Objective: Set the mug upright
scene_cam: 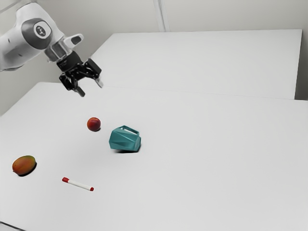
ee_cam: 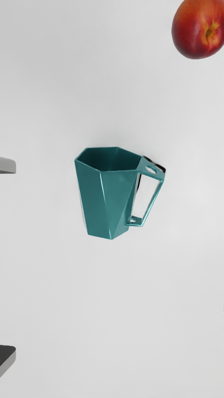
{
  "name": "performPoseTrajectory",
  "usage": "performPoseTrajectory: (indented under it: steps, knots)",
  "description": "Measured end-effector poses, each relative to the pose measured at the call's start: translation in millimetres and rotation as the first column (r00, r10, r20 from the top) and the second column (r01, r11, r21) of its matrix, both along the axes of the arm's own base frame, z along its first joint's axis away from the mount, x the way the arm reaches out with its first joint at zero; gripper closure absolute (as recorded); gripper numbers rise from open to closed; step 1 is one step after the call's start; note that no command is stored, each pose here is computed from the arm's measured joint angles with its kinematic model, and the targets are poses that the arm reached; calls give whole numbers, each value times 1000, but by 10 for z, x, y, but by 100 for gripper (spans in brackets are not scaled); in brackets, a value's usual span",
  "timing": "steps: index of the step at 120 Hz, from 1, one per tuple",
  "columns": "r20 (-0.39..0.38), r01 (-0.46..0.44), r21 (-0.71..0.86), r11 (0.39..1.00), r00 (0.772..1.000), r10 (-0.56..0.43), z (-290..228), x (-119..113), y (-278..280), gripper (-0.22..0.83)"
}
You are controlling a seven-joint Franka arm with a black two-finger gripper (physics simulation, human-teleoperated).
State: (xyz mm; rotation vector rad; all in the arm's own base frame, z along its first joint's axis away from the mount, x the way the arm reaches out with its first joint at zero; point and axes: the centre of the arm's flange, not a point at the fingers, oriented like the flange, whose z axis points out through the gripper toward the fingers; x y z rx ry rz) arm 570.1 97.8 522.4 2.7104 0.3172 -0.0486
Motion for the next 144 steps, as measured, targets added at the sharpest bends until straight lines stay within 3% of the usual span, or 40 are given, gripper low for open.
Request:
performPoseTrajectory:
  steps: [22,60,105,144]
  knots:
    - [-26,-63,-181,981,998,59,-1011,-138,219,0]
    - [101,-101,-358,928,984,147,-1822,-65,754,0]
    - [239,40,-493,869,967,90,-2221,-91,607,0]
    - [325,154,-516,843,945,27,-2422,-120,435,0]
